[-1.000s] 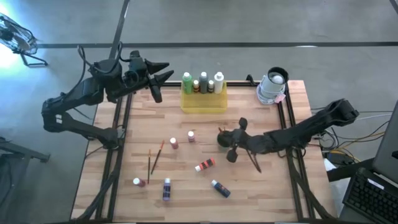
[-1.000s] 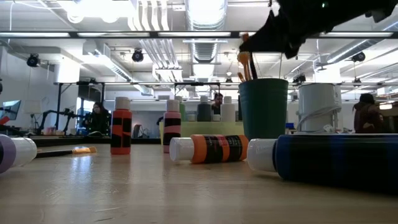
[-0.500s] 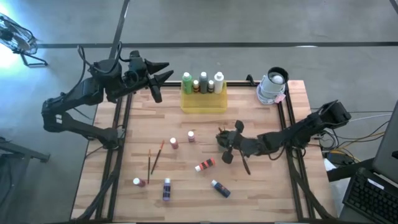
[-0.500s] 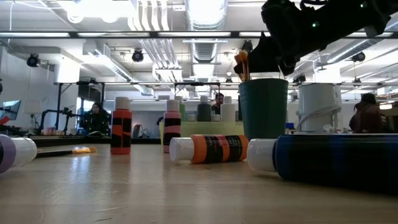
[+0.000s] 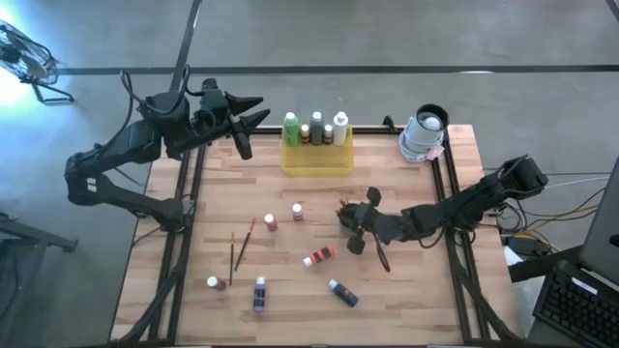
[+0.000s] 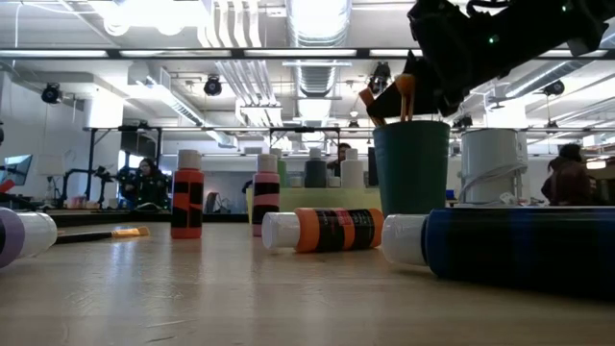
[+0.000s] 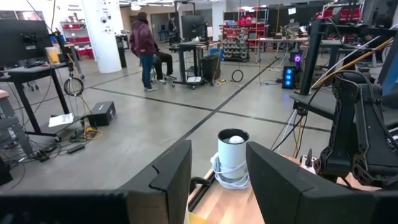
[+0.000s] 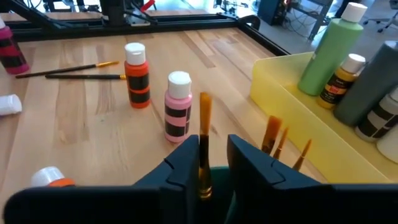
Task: Pick & Place Paint Supplies
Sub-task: Put the gold paint brush into the green cup, then put the blue paint bottle into the yellow bin
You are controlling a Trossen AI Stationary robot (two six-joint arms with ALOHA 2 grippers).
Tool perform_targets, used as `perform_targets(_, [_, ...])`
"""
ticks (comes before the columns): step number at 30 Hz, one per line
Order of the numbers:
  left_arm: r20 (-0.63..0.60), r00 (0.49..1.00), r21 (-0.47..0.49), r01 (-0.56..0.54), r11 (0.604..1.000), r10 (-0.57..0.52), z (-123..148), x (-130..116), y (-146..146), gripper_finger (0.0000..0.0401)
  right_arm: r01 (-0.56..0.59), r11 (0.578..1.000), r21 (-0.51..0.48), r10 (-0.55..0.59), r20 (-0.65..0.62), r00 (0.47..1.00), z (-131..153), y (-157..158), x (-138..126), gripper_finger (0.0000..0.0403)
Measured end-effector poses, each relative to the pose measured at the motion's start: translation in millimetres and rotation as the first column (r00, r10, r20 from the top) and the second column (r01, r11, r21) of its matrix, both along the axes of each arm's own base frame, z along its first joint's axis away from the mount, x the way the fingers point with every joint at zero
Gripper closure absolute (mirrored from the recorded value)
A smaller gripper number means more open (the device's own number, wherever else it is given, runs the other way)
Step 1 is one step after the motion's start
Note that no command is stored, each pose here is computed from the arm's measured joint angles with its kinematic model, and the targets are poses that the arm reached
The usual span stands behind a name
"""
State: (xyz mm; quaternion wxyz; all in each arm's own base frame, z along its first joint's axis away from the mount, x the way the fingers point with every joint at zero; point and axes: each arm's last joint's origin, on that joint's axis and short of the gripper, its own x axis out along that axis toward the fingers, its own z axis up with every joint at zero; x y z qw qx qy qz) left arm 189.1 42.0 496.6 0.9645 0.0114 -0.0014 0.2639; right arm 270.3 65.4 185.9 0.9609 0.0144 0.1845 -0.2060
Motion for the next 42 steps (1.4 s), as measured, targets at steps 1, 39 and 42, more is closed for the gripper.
perform_targets(1, [0.0,1.0,-0.001,0.0,1.0,0.0,0.0,0.0,0.0,0.0243,0.0,1.0,0.0,0.0,0.001,1.0,0.1,0.0,0.1,0.0311])
perform_targets(39, [-0.011,1.0,-0.008,0.005,1.0,-0.005,-2.3,4.5,0.6,0.0243,0.04,0.993,-0.11,0.041,0.651,0.758,239.0,-31.3,-99.6,0.0229])
perform_targets(42, [-0.012,1.0,-0.008,0.005,1.0,-0.005,-2.4,4.5,0.6,0.0243,0.05,0.993,-0.105,0.036,0.684,0.729,255.4,-33.5,-106.6,0.0239])
